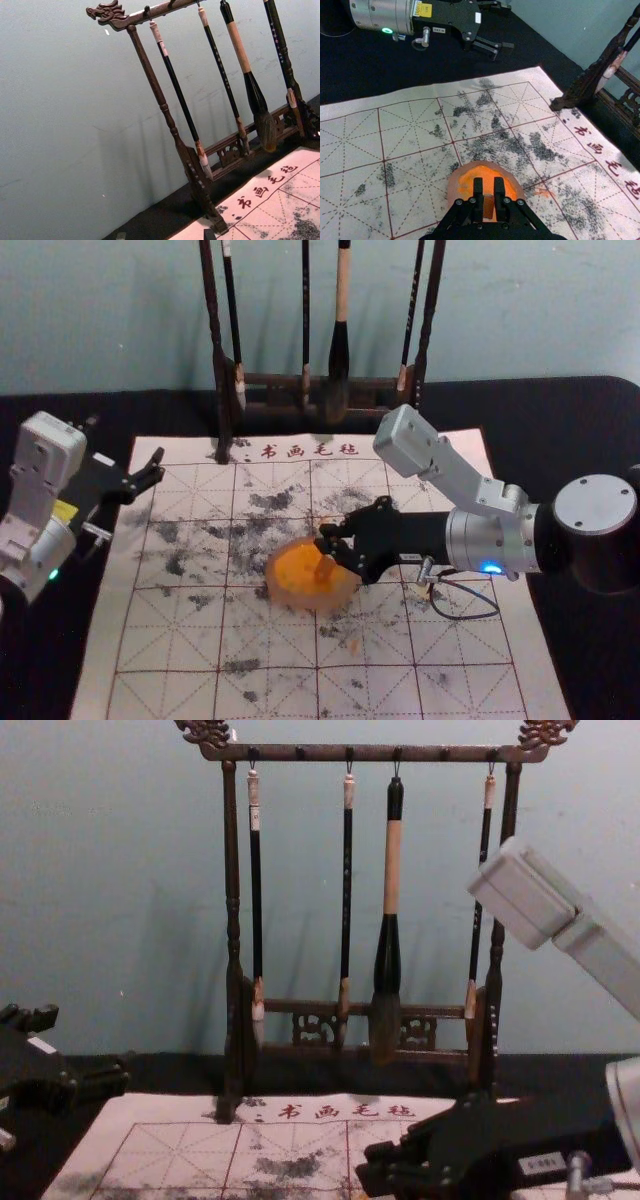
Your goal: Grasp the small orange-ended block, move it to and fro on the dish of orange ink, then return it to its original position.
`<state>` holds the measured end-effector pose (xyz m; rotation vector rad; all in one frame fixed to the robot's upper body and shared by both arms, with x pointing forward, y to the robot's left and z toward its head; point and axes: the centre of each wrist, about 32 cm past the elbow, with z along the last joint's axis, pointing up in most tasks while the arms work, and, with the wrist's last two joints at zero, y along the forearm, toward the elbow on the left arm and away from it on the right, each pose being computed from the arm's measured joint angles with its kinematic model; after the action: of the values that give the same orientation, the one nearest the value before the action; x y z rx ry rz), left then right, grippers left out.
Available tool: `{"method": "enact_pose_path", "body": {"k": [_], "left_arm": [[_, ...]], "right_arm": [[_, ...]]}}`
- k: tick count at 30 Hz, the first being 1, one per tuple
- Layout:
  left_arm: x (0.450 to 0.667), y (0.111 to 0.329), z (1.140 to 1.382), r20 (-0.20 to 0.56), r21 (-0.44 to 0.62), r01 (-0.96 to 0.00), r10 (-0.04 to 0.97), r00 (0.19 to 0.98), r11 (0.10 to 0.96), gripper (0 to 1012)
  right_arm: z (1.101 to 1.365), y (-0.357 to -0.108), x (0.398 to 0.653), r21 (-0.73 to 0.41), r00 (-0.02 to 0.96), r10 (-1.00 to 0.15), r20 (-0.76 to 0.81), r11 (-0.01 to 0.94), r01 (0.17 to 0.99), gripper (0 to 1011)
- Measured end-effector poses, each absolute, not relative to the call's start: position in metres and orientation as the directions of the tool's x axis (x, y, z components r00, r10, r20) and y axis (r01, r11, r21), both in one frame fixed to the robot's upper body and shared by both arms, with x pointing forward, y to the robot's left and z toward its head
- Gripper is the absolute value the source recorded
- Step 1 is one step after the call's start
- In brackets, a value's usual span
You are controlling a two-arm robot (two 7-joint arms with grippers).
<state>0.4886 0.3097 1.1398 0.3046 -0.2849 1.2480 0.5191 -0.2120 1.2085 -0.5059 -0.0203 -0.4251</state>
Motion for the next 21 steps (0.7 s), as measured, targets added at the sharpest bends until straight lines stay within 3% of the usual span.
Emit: {"method": "enact_pose_path", "body": {"k": [21], "left_arm": [[0.489, 0.31, 1.14, 0.374, 0.07, -0.955, 0.88, 0.292, 0.287, 1002]], "right_arm": [[1.206, -0.197, 0.519, -0.469, 0.922, -0.372, 0.113, 0.798, 0.379, 130]]}}
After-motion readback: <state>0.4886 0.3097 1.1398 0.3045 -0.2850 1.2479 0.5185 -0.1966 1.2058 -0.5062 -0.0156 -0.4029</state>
